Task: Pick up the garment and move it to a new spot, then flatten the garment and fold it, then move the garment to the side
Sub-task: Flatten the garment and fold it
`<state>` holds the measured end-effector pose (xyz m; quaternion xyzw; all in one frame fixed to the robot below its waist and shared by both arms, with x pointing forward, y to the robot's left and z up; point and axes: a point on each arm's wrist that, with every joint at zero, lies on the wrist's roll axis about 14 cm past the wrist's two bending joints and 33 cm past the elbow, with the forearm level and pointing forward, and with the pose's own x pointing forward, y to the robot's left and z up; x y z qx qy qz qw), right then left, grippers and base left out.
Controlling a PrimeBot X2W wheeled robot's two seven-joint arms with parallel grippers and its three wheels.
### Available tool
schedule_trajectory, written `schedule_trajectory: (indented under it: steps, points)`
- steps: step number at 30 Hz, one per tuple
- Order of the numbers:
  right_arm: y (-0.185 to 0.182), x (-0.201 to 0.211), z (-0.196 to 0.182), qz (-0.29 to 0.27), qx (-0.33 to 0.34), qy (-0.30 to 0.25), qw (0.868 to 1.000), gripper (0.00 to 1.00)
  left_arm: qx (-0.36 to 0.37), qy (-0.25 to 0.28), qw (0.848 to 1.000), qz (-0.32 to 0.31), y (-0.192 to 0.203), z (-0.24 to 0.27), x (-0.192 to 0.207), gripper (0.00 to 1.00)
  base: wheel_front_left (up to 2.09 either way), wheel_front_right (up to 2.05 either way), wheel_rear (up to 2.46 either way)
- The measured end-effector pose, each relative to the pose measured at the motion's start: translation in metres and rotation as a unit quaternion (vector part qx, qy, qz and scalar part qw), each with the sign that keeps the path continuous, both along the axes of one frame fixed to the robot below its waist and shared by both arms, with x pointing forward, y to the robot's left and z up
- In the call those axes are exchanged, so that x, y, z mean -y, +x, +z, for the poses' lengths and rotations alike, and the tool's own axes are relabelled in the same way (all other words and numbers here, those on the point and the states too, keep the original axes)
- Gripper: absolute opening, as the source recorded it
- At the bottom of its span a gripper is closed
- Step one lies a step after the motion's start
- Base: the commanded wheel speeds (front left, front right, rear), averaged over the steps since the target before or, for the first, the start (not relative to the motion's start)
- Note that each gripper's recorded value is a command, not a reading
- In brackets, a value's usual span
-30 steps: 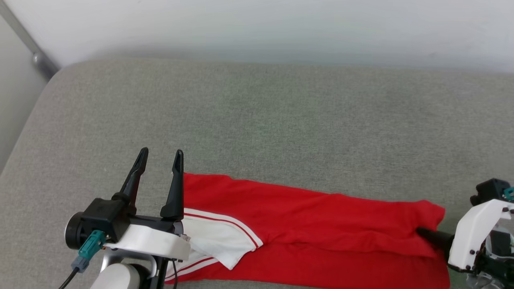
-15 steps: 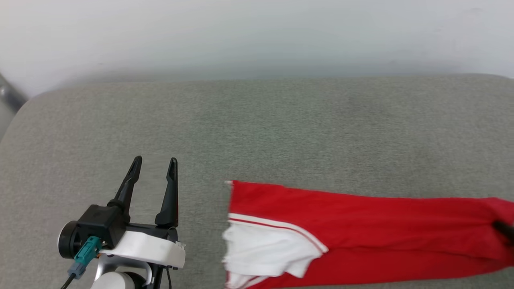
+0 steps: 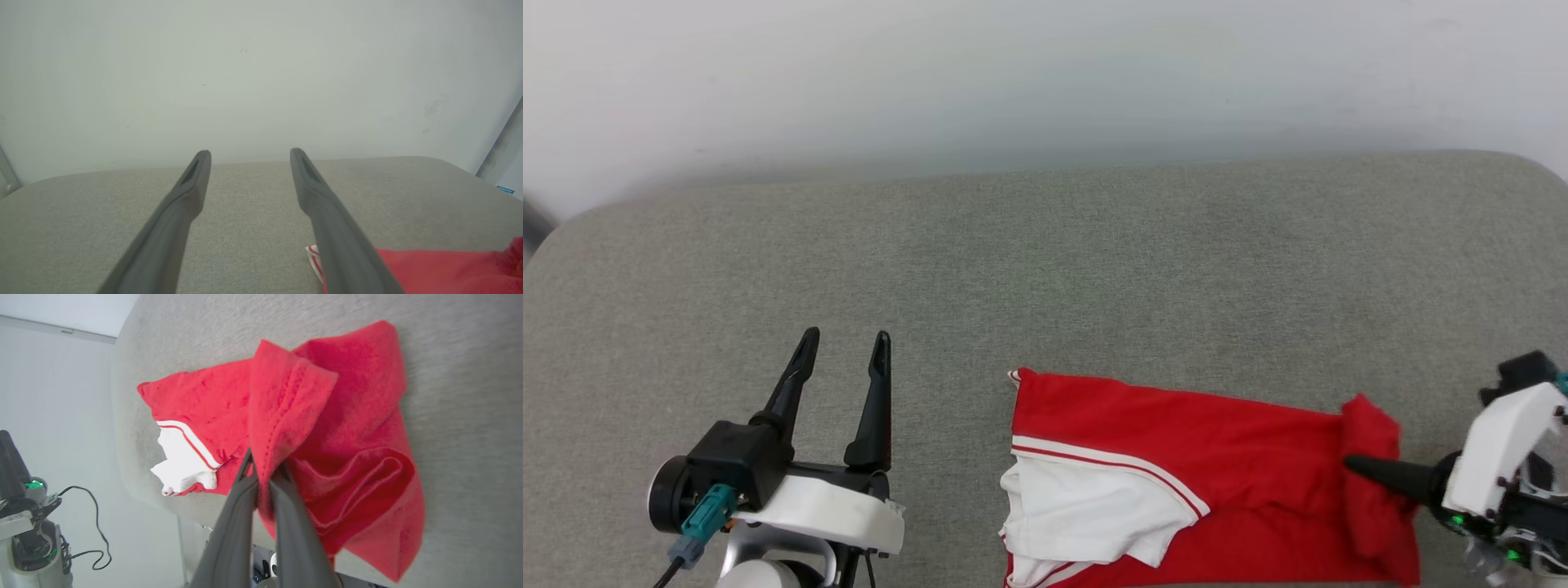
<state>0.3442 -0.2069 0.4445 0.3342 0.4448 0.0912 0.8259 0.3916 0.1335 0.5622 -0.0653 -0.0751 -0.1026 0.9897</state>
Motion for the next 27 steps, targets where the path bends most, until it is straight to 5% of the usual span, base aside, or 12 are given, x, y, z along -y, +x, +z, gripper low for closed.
schedule_trajectory:
  steps: [10,18,20,21,27]
  points:
    - [0.015,-0.121,0.019,0.122,0.031,0.145,0.981,0.0,-0.009,-0.001,1.0,0.013,-0.011,-0.003,-0.012,1.0,0.0,0.0,0.0]
    - [0.015,-0.202,0.016,0.187,0.033,0.195,0.962,0.0,-0.016,-0.003,0.999,0.04,-0.016,-0.007,-0.029,1.0,0.0,0.0,0.0]
    - [0.018,-0.209,0.009,0.189,0.035,0.183,0.964,0.49,-0.019,-0.003,0.999,0.044,-0.014,-0.009,-0.032,1.0,0.0,0.0,0.0]
    - [0.019,-0.211,0.004,0.188,0.036,0.174,0.966,1.0,-0.02,-0.004,0.999,0.046,-0.014,-0.011,-0.033,1.0,0.0,0.0,0.0]
    - [0.026,-0.222,0.0,0.199,0.057,0.149,0.967,1.0,-0.028,-0.005,0.998,0.048,-0.009,-0.017,-0.032,1.0,0.0,0.0,0.0]
